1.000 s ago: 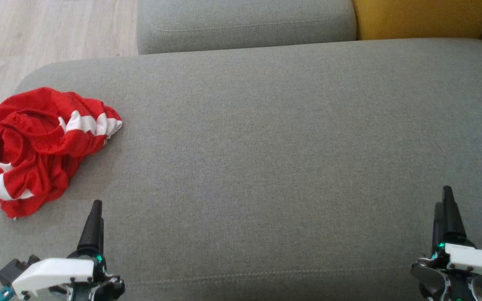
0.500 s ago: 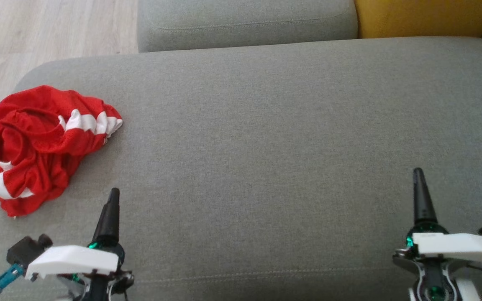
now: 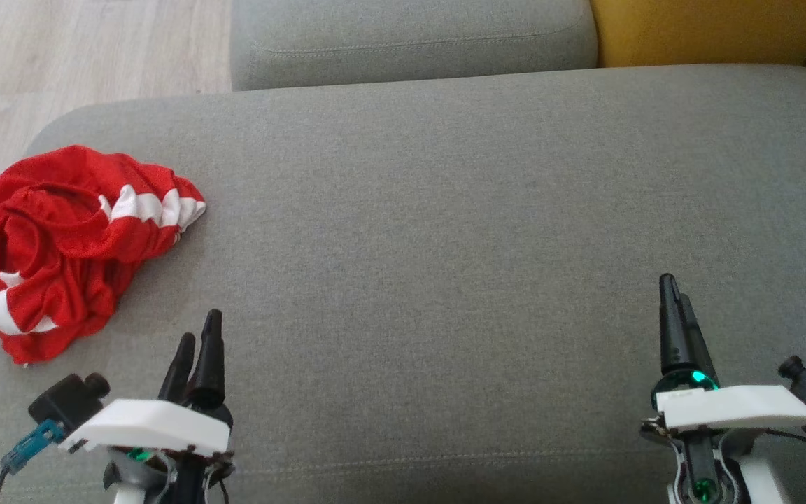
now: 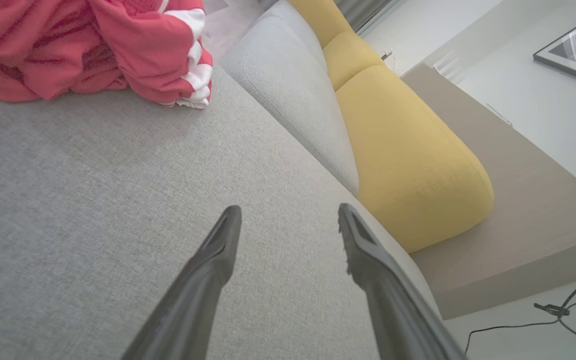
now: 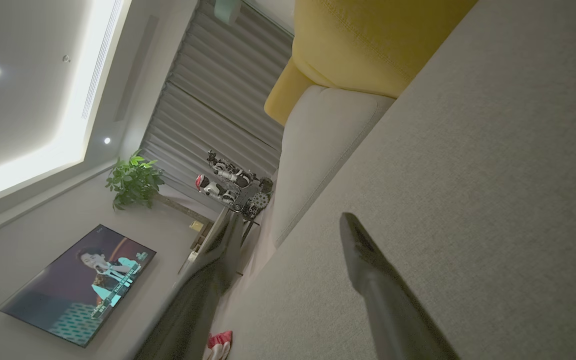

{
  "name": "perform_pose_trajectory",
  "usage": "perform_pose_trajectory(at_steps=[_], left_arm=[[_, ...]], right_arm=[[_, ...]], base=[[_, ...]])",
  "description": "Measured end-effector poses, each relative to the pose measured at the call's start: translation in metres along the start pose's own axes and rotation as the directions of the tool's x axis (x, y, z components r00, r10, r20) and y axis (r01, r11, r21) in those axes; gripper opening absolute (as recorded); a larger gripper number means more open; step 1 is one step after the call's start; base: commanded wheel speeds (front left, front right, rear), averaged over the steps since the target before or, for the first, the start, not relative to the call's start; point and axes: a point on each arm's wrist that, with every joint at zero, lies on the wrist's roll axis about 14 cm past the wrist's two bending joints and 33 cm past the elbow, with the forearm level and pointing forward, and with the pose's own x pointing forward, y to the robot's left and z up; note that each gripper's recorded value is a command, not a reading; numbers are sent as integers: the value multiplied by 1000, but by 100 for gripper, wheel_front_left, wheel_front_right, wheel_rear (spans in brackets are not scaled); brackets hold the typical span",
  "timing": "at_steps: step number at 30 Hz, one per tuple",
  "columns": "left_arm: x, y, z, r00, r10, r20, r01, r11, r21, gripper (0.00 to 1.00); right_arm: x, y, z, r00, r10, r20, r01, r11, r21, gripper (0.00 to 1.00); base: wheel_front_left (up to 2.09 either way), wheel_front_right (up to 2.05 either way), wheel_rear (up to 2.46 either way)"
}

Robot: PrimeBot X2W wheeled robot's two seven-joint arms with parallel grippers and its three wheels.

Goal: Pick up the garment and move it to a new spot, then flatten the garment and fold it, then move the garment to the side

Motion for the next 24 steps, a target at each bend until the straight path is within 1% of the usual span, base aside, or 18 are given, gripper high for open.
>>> perform_pose_trajectory(at_steps=[1,3,7,12,24], left_arm=[[0,0,0,1000,0,0,0,1000,0,100],[0,-1,0,1000,-1,4,1,1000,31,100],[-1,-8,2,1000,-13,12,12,994,105,100],[-1,-14,4,999,-25,27,20,985,173,100],[-3,-31,12,994,-79,78,50,946,320,100]], right_arm=[[0,0,0,1000,0,0,0,1000,0,100],[0,2,-1,1000,8,-1,-8,1000,-24,100],[0,9,-5,1000,29,-10,-30,995,-93,100],[1,17,-8,998,58,-16,-60,986,-158,100],[-1,32,-19,993,111,-42,-118,947,-300,100]], base=[[0,0,0],[0,0,0],[0,0,0],[0,0,0],[0,0,0]])
